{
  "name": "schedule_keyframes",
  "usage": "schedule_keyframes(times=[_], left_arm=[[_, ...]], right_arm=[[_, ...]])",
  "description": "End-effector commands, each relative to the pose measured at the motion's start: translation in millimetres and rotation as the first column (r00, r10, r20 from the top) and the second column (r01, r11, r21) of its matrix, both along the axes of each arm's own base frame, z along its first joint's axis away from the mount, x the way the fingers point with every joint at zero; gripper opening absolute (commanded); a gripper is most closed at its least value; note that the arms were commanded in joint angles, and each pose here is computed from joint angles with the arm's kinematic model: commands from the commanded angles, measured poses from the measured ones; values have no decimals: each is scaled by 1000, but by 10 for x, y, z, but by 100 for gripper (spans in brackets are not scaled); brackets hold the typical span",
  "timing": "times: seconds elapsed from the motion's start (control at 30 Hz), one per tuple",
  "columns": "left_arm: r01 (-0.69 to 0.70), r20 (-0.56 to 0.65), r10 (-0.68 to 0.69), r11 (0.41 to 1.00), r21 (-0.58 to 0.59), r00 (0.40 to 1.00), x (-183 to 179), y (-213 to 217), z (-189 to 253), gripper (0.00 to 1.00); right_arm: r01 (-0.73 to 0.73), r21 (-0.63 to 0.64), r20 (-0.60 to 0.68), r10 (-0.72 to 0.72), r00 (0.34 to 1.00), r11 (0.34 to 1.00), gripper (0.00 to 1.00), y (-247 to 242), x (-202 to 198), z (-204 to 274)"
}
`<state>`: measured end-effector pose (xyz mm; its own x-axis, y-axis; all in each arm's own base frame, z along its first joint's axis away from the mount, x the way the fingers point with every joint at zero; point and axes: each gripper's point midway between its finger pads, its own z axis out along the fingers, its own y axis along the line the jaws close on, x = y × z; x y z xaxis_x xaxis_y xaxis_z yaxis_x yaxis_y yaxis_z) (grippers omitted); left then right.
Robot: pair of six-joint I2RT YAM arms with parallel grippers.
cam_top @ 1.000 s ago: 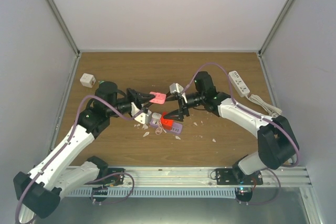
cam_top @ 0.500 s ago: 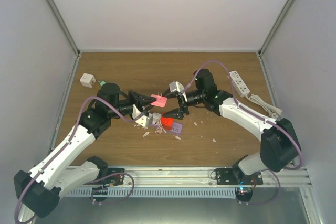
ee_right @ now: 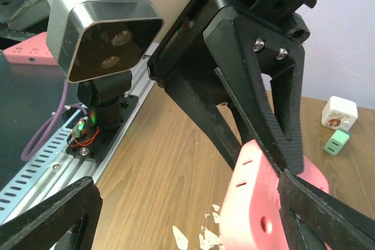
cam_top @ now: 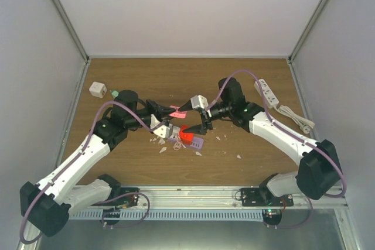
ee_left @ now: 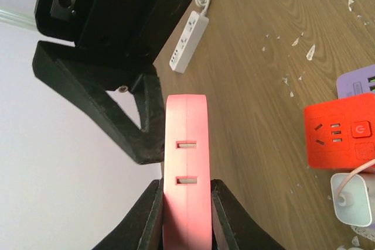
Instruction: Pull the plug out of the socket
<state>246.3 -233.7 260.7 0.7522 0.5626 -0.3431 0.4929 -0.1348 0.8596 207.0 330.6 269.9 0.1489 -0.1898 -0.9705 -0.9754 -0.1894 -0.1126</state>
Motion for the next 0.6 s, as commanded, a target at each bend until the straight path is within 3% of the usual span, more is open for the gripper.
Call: schedule_keyframes(times=[0.0, 0.2, 0.57], left_arm=[[-26, 45, 29, 998, -65, 999, 96, -36, 291, 0], [-43, 46, 48, 995, -92, 998, 138, -43, 368, 0], [-57, 98, 58, 998, -10, 993, 50, 92, 163, 0]], right_arm=[[-34, 2, 60, 34, 998, 999, 81, -20, -83, 32], [-45, -21, 62, 46, 997, 999, 77, -27, -101, -51], [37, 15, 143, -39, 989, 999, 90, -100, -77, 148]])
